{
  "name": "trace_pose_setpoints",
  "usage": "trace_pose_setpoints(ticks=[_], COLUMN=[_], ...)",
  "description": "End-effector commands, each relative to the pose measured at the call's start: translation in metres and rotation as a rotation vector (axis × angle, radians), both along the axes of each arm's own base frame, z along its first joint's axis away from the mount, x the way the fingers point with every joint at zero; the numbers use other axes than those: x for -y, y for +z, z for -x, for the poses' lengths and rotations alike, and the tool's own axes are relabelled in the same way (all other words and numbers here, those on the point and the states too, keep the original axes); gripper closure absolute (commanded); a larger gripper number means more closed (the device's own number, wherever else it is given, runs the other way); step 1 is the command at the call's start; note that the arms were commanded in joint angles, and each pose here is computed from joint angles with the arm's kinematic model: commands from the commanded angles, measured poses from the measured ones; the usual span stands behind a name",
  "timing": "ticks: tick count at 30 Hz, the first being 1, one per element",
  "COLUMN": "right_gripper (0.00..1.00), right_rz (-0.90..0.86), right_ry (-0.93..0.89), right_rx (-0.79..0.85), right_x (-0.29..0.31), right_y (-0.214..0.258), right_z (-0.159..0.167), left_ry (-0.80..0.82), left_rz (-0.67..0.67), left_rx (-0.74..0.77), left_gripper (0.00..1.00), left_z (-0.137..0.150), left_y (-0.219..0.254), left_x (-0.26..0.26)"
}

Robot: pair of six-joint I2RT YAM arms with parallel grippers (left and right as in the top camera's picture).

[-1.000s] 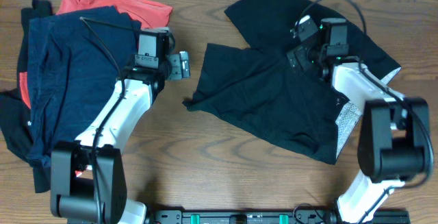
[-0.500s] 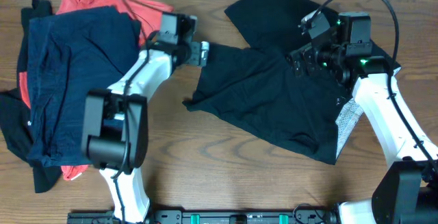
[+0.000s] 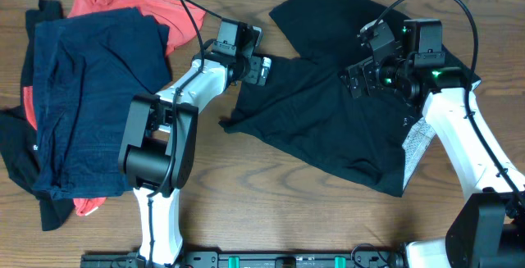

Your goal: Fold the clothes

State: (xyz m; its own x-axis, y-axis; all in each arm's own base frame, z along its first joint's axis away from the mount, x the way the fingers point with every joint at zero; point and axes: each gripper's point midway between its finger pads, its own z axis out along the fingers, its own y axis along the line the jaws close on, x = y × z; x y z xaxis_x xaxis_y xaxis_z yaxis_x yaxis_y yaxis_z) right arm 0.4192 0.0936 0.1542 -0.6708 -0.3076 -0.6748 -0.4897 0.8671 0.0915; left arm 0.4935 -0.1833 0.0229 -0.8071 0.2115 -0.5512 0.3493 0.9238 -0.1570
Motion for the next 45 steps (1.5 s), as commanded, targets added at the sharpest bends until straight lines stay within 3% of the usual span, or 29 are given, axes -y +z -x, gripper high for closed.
trace_pose_setpoints(ticks=[1, 5, 11, 16, 19, 22, 32, 36, 37, 41, 45], right_gripper=[0.01, 0.01, 0.01, 0.01, 0.01, 0.01, 0.01, 0.01, 0.01, 0.01, 0.01], right_rz=[-0.028, -0.026, -0.026, -0.026, -0.027, -0.05, -0.063, -0.071, -0.075, -0.073, -0.066], right_ry=[0.012, 0.012, 0.012, 0.012, 0.013, 0.03, 0.057, 0.049, 0.039, -0.109, -0.239], right_rx=[-0.009, -0.026, -0.029, -0.03, -0.034, -0.049, -0.074, -0.097, -0.105, -0.166, -0.233], right_x=[-0.007, -0.006, -0.006, -0.006, -0.007, -0.011, -0.021, -0.025, -0.025, -0.012, 0.001], right_y=[0.002, 0.0, -0.001, -0.001, -0.002, -0.002, -0.008, -0.011, -0.012, -0.019, -0.027], right_z=[0.002, 0.005, 0.006, 0.006, 0.007, 0.01, 0.018, 0.021, 0.021, 0.02, 0.025], left_ry=[-0.023, -0.018, -0.024, -0.023, -0.003, 0.057, 0.193, 0.232, 0.25, 0.323, 0.326], left_rz=[0.001, -0.031, -0.038, -0.034, -0.052, -0.122, -0.207, -0.221, -0.24, -0.363, -0.421], left_rx=[0.029, 0.052, 0.055, 0.066, 0.077, 0.116, 0.316, 0.376, 0.382, 0.351, 0.284], left_gripper=[0.09, 0.1, 0.25, 0.62, 0.77, 0.85, 0.88, 0.83, 0.76, 0.06, 0.02], left_z=[-0.007, -0.011, -0.011, -0.013, -0.016, -0.024, -0.054, -0.062, -0.062, -0.051, -0.032], left_y=[-0.002, -0.011, -0.02, -0.017, -0.015, -0.007, 0.047, 0.065, 0.067, 0.07, 0.073], left_x=[0.007, 0.013, 0.018, 0.018, 0.013, -0.003, -0.027, -0.033, -0.038, -0.064, -0.076])
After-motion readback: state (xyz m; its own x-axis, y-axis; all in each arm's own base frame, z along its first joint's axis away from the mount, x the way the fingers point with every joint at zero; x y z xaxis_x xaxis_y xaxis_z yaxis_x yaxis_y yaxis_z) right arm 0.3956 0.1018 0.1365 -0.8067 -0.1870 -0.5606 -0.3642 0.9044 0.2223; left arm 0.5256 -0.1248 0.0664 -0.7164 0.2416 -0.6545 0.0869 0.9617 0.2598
